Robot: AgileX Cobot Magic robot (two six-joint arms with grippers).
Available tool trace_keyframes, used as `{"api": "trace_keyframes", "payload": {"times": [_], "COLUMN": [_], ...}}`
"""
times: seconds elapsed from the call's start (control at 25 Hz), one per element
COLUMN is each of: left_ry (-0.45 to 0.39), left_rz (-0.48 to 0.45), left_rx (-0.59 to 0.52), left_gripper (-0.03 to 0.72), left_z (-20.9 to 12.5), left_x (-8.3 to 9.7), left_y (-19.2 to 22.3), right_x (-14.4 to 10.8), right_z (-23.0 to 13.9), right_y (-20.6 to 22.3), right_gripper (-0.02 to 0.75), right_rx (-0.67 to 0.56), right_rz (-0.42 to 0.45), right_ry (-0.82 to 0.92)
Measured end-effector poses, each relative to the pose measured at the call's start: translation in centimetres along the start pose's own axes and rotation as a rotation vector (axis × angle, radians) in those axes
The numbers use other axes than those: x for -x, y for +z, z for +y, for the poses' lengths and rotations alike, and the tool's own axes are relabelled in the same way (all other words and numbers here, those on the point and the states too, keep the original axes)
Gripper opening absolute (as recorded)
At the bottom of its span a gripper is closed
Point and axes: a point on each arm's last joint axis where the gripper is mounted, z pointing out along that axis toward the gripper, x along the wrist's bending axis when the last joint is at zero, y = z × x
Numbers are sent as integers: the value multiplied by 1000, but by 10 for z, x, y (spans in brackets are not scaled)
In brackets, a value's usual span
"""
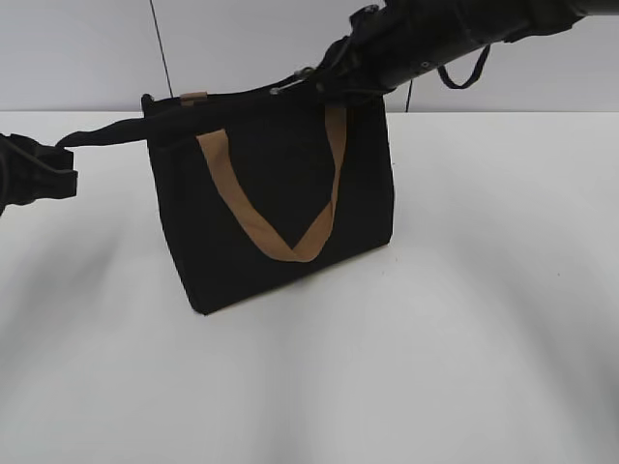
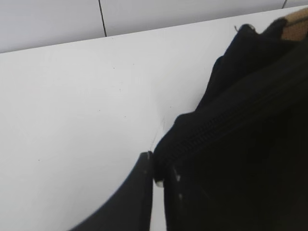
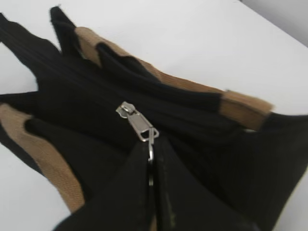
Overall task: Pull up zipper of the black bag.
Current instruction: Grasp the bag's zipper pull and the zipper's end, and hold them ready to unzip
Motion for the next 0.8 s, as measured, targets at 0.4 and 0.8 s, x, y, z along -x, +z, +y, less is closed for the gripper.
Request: {"api": "trace_keyframes", "payload": {"times": [0.4, 0.8], "left_ry": [-2, -92], "left_rz": [0, -9], "left_rx": [-2, -20], "left_gripper": [27, 489], "left_z": [0, 2], "left_x": [0, 11], "left_y": [0, -8], "right_x": [44, 25], "right_z": [-11, 11], "right_y": [-23, -50], "right_gripper": [-15, 519], "right_rx": [15, 43], "right_rz": [-95, -97], "right_ry": [96, 25]}}
